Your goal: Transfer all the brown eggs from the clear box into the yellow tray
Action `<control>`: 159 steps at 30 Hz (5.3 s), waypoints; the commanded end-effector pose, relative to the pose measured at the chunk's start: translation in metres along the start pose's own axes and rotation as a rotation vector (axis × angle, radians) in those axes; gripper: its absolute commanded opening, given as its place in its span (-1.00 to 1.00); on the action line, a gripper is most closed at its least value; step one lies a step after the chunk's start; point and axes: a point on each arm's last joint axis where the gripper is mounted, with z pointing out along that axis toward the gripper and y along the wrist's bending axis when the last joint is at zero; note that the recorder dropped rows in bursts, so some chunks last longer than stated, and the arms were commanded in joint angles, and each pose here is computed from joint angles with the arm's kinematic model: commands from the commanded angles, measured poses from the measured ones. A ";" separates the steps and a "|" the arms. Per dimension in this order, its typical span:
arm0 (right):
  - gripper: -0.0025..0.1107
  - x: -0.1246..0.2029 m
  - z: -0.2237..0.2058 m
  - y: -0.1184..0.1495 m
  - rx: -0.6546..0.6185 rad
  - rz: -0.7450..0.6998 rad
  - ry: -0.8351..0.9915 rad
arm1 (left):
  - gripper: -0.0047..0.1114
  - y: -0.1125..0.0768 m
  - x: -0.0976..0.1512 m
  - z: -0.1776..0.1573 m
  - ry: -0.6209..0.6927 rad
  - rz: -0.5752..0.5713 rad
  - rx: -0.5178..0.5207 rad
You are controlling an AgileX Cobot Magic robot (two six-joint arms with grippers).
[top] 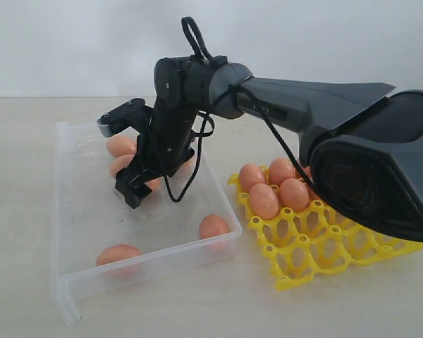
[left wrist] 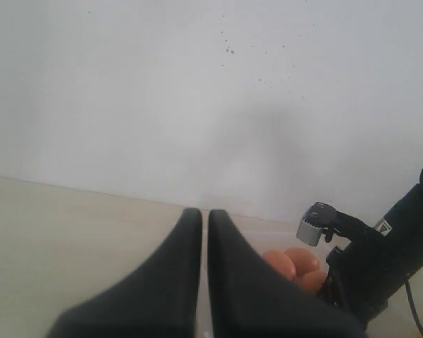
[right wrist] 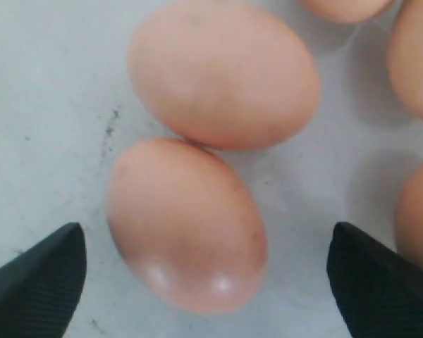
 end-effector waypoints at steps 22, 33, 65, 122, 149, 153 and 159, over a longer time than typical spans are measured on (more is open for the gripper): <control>0.49 -0.015 -0.008 0.025 0.207 -0.396 0.019 | -0.85 0.000 -0.003 0.000 -0.021 -0.018 0.001; -0.92 -0.038 -0.010 0.036 0.216 -0.128 -0.244 | -0.85 0.000 -0.003 0.000 -0.021 -0.018 0.001; -0.37 0.009 0.000 -0.062 0.288 0.037 -0.057 | -0.85 0.000 -0.003 0.000 -0.021 -0.018 0.001; -0.96 -0.029 -0.114 -0.015 1.295 -0.039 -0.074 | -0.85 -0.001 -0.002 0.000 -0.016 -0.020 0.023; -0.96 0.110 -0.161 -0.146 1.004 0.553 -0.322 | -0.85 -0.001 -0.002 0.000 -0.016 -0.020 0.023; -0.96 0.154 -0.181 -0.147 0.715 0.513 -0.583 | -0.85 -0.001 -0.002 0.000 -0.016 -0.020 0.023; -0.96 0.210 -0.183 -0.132 0.346 0.390 -0.696 | -0.85 -0.001 -0.002 0.000 -0.016 -0.020 0.023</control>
